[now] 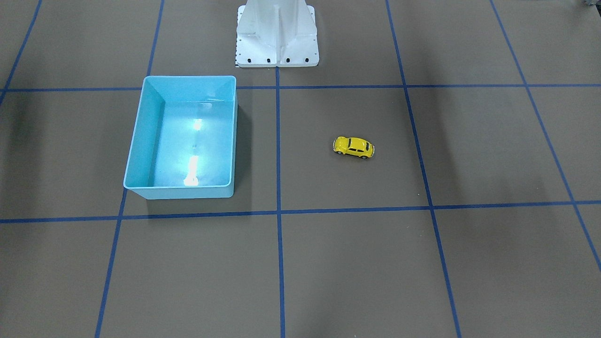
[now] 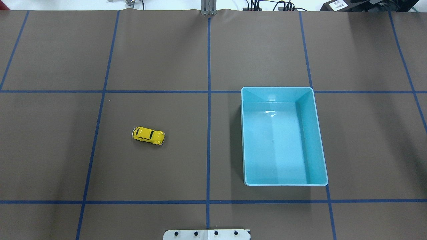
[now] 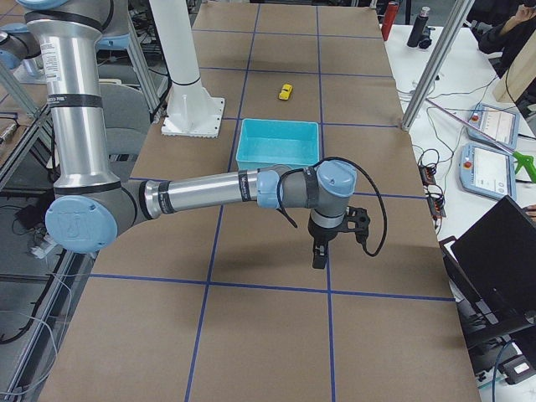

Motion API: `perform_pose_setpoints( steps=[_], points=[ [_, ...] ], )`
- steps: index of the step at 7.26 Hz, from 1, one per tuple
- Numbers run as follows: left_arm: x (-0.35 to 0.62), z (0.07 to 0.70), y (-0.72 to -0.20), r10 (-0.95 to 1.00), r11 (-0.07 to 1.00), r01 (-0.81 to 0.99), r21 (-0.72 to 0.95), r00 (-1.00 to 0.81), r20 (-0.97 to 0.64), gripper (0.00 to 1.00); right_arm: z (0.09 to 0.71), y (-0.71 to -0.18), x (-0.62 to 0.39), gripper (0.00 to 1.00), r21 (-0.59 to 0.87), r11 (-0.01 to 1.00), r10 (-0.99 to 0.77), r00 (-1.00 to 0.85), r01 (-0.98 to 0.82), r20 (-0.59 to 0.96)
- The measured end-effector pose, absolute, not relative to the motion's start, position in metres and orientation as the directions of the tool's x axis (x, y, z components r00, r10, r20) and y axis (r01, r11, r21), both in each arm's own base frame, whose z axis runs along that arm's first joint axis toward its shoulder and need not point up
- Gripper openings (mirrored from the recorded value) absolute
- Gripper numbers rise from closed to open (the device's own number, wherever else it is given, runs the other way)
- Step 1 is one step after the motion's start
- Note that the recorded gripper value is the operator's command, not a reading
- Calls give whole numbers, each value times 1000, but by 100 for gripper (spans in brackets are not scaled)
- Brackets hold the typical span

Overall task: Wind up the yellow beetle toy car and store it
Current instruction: 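Move the left gripper down over the yellow beetle toy car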

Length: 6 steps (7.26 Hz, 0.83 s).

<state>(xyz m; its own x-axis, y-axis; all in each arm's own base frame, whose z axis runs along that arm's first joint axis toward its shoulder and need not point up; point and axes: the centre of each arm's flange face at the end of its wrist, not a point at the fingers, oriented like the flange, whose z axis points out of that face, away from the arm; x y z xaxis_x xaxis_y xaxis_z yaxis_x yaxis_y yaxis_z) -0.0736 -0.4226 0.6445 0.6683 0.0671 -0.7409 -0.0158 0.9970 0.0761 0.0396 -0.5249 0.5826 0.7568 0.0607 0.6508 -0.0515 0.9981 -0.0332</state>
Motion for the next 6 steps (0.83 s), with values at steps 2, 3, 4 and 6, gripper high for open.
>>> perform_pose_setpoints(
  steps=[2,3,4,6],
  points=[
    [-74,645,-422,64,997,-14,73,668,-742,100,583,-524,40,100,-34,998,61,756,-51,651],
    [-74,647,-421,59,998,-13,67,667,-742,100,583,-524,40,100,-35,998,62,756,-51,651],
    [-74,648,-421,56,998,-13,64,667,-743,100,584,-524,40,100,-35,998,62,756,-51,651],
    [-73,647,-423,65,997,-17,72,670,-740,100,584,-524,40,100,-36,998,62,756,-51,651]
  ],
)
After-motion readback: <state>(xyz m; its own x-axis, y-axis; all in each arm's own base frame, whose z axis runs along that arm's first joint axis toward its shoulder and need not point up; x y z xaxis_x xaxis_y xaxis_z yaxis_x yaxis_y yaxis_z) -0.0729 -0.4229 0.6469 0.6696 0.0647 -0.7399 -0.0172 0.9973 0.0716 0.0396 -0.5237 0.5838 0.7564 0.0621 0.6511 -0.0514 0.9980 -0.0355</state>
